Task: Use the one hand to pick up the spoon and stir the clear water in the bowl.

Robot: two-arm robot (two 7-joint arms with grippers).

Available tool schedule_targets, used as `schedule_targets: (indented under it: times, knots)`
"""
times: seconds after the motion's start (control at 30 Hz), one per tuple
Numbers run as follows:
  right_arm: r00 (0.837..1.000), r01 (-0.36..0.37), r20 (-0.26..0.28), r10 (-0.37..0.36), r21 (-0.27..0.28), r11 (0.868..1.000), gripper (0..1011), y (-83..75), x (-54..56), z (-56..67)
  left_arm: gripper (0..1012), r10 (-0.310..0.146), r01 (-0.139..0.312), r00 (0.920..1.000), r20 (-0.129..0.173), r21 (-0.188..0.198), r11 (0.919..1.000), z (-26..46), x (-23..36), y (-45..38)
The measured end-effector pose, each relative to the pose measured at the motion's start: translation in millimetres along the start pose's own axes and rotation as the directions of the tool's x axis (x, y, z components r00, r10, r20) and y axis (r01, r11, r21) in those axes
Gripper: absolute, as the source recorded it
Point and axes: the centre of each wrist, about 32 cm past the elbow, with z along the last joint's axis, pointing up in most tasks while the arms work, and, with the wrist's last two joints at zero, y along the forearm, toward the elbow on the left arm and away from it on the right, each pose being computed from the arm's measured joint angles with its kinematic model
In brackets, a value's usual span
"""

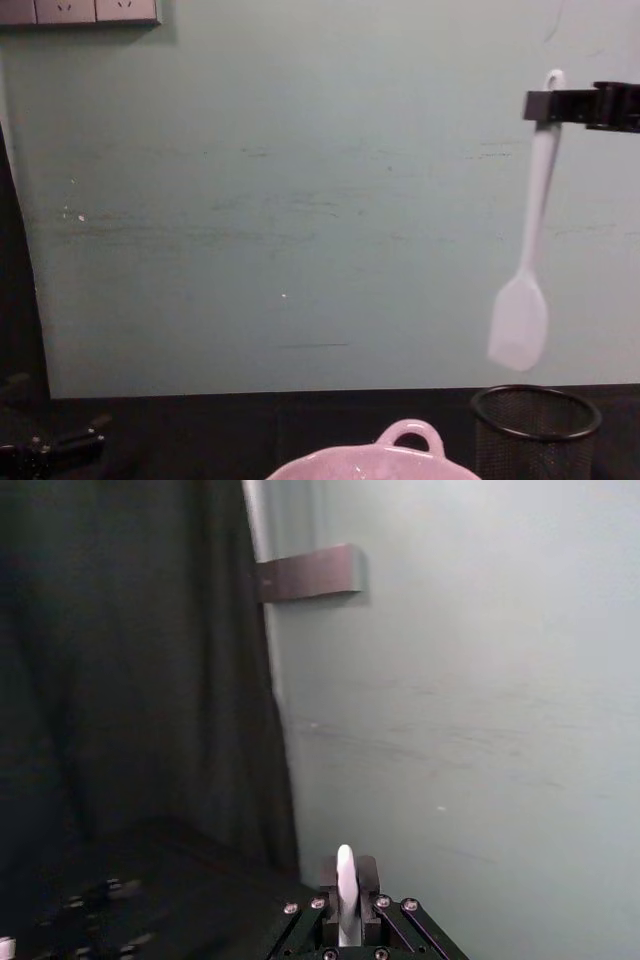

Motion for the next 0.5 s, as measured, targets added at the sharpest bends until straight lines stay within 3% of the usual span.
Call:
schedule_targets:
  times: [0.13,0.2,0.3,0.43,0.5]
  knots:
    - [0.998,-0.055,-0.012,0.055,0.000,0.999,121,6.5,-13.0,-3.7,1011,0.000,0.000,1.0000,0.000,0.000,1.0000,0.0,0.0,0.0]
    - [0.995,-0.096,-0.023,0.096,-0.003,0.995,121,12.8,-24.9,-8.7,1011,0.000,0.000,1.0000,0.000,0.000,1.0000,0.0,0.0,0.0]
    - [0.986,-0.162,-0.044,0.161,-0.022,0.987,121,23.9,-45.7,-22.5,1011,0.000,0.000,1.0000,0.000,0.000,1.0000,0.0,0.0,0.0]
    - [0.977,-0.205,-0.066,0.202,-0.042,0.978,120,32.0,-60.8,-40.6,1011,0.000,0.000,1.0000,0.000,0.000,1.0000,0.0,0.0,0.0]
    - [0.976,-0.210,-0.069,0.207,-0.047,0.976,121,33.3,-63.2,-44.8,1011,0.000,0.000,1.0000,0.000,0.000,1.0000,0.0,0.0,0.0]
